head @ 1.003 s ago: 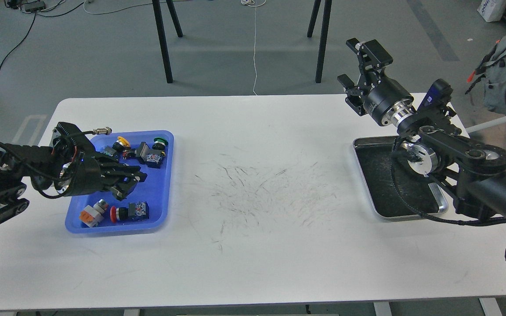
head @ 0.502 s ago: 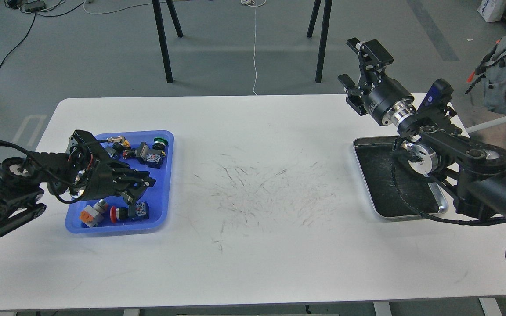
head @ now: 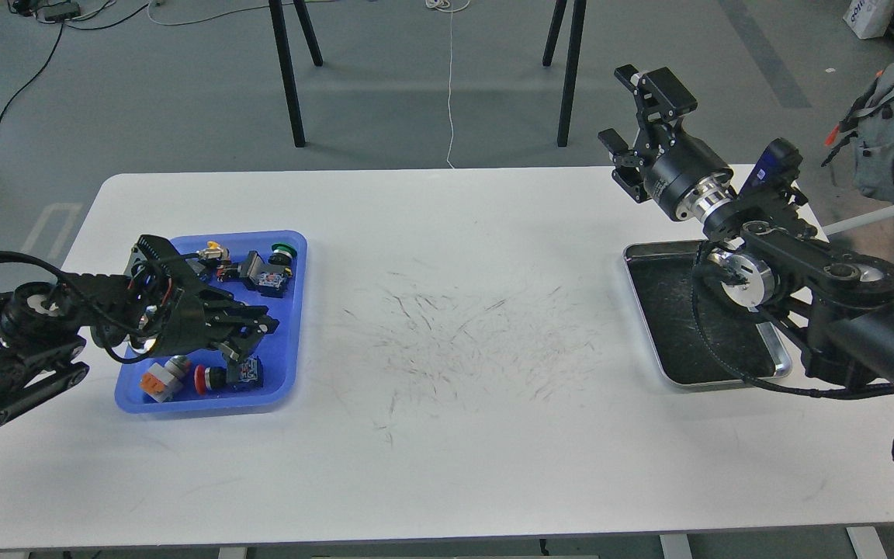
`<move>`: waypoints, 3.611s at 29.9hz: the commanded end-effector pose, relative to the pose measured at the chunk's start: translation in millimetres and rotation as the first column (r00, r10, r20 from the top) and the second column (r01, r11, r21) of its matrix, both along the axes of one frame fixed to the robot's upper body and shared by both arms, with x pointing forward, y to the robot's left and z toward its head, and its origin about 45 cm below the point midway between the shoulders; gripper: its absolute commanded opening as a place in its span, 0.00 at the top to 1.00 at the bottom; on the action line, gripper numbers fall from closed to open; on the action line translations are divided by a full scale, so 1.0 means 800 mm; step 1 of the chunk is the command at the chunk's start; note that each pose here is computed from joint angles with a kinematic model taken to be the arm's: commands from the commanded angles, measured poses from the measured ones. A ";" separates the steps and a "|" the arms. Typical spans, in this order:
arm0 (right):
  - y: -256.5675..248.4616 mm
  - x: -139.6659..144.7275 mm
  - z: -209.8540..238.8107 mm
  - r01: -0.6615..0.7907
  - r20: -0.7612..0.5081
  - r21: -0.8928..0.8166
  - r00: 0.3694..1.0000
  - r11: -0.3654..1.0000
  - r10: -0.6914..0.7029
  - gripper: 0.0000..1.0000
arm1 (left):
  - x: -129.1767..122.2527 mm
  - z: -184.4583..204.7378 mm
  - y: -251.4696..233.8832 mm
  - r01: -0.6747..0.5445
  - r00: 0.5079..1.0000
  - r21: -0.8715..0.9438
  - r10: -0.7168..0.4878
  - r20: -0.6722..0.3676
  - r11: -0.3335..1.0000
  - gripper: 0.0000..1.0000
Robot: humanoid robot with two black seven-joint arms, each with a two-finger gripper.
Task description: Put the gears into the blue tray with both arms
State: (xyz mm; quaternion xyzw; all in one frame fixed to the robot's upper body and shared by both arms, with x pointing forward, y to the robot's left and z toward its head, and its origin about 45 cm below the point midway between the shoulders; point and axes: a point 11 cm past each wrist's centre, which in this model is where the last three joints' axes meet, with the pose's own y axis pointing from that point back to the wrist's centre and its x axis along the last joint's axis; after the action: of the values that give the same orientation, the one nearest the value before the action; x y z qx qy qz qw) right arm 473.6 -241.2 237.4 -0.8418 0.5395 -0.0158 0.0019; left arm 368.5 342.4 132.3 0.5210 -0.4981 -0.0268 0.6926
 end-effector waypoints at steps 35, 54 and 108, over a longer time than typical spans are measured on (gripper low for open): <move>-0.017 0.001 0.007 0.026 0.010 0.006 1.000 1.000 -0.026 0.02 | 0.002 -0.005 0.022 0.034 0.999 0.081 -0.037 0.034 0.996 0.47; -0.042 -0.002 -0.001 0.046 -0.002 -0.032 0.999 0.998 -0.046 0.02 | 0.074 0.106 -0.020 -0.233 0.968 -0.310 0.250 0.014 0.922 0.21; -0.071 -0.019 -0.044 0.216 -0.089 0.079 0.974 0.973 -0.208 0.02 | 0.139 0.157 -0.076 -0.542 0.684 -0.654 0.175 -0.708 -0.528 0.00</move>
State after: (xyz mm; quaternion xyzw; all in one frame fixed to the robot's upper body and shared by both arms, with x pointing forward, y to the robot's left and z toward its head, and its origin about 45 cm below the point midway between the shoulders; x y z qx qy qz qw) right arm 456.9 -296.7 198.5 -0.7823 0.6214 0.0425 0.0087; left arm 479.2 283.7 258.4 -0.1115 0.0209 0.5829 0.8046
